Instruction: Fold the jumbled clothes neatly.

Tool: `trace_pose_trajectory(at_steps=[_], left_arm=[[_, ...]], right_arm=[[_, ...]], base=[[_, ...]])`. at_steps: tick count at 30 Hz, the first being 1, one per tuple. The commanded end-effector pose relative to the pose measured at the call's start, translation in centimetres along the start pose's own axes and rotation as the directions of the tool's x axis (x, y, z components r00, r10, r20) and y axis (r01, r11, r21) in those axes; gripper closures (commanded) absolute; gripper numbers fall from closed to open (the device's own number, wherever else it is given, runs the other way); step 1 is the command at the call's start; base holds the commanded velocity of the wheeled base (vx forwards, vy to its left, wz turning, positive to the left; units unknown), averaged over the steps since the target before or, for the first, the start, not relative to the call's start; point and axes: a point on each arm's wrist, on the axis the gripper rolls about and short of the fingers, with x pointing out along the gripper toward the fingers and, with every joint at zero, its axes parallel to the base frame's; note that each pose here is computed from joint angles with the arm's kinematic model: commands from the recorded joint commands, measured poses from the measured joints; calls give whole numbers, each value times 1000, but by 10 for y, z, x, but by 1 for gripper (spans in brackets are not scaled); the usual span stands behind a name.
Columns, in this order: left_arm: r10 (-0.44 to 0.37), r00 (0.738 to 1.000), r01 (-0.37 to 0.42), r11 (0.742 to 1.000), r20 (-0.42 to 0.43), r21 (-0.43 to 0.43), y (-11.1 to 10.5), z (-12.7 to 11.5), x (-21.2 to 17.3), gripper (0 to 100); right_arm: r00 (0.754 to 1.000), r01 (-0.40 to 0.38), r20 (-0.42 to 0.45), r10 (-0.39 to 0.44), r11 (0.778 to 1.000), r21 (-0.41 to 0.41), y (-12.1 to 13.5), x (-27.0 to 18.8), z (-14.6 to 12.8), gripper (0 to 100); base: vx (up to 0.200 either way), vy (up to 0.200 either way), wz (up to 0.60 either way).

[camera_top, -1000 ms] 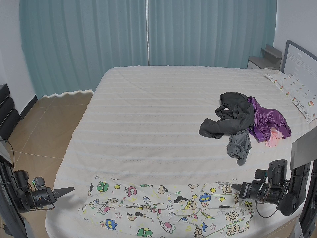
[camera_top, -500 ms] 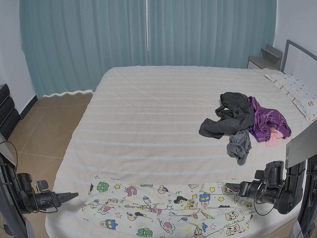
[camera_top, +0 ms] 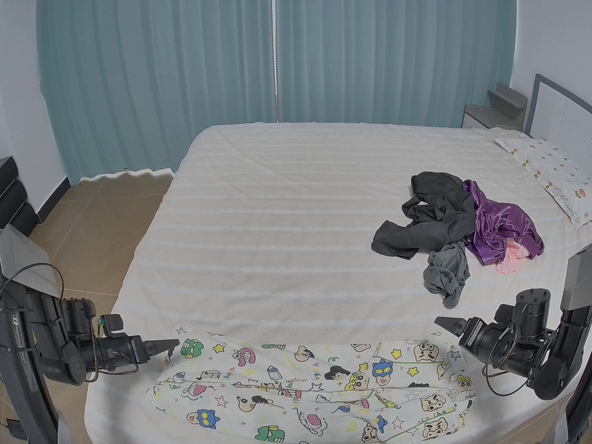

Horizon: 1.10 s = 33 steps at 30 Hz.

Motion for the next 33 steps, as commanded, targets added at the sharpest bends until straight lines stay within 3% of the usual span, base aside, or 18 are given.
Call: trace_pose_trajectory(at_steps=[1, 3, 5, 6, 7, 11, 12, 13, 14, 15, 16, 18, 20, 22, 26, 33], left_arm=[[-22, 999, 24, 998, -32, 65, -6, 12, 16, 0], [-13, 999, 17, 996, -40, 89, -5, 12, 17, 0], [70, 998, -69, 985, -2, 155, -8, 26, 15, 0], [70, 998, -69, 985, -2, 155, -8, 26, 15, 0], [163, 982, -177, 967, 91, 181, -20, 52, 7, 0], [155, 979, -172, 977, 130, 129, -47, 80, -2, 0], [212, 971, -223, 969, 106, 102, -60, 99, -7, 0], [226, 969, -235, 967, 98, 97, -62, 102, -8, 0], [284, 958, -285, 957, 31, 60, -71, 120, -13, 0], [288, 957, -289, 956, 19, 55, -73, 123, -14, 0], [268, 962, -266, 963, -61, 38, -79, 127, -19, 0], [180, 976, -169, 981, -121, 96, -75, 119, -21, 0], [206, 963, -163, 960, -176, 229, -53, 103, -23, 0], [219, 946, -153, 951, -237, 269, -41, 87, -21, 0], [210, 917, -144, 967, -339, 209, -37, 67, -19, 0], [202, 875, -139, 975, -440, 172, -26, 49, -2, 0]], right_arm=[[1000, 12, 7, -12, 1000, 0, 2, -7, -2, 0], [1000, 18, 5, -18, 1000, -1, 2, -7, -2, 0], [999, 33, -2, -33, 999, 1, 0, -6, -3, 0], [999, 33, -2, -33, 999, 1, 0, -6, -3, 0], [999, 42, -10, -42, 999, 1, -2, -5, -5, 0], [999, 53, -4, -53, 999, 1, -2, -4, -5, 0], [998, 60, 1, -60, 998, -1, -2, -4, -6, 0], [998, 59, 0, -59, 998, -2, -2, -4, -6, 0], [998, 57, -4, -57, 998, -5, -1, -4, -7, 0], [998, 58, -3, -58, 998, -6, -1, -4, -7, 0], [998, 61, 0, -61, 998, -6, -1, -4, -7, 0], [998, 70, 9, -70, 998, -7, -1, -4, -7, 0], [997, 76, 13, -76, 997, -7, -1, -3, -7, 0], [997, 77, 12, -77, 997, -7, -1, -3, -7, 0], [996, 84, -7, -84, 996, -15, -2, -1, -11, 0], [993, 113, -20, -113, 993, -26, -4, 4, -17, 0]], base=[[0, 0, 0], [0, 0, 0], [0, 0, 0], [0, 0, 0], [0, 0, 0], [0, 0, 0], [0, 0, 0], [0, 0, 0], [0, 0, 0], [0, 0, 0], [0, 0, 0], [0, 0, 0], [0, 0, 0], [0, 0, 0], [0, 0, 0], [0, 0, 0]])
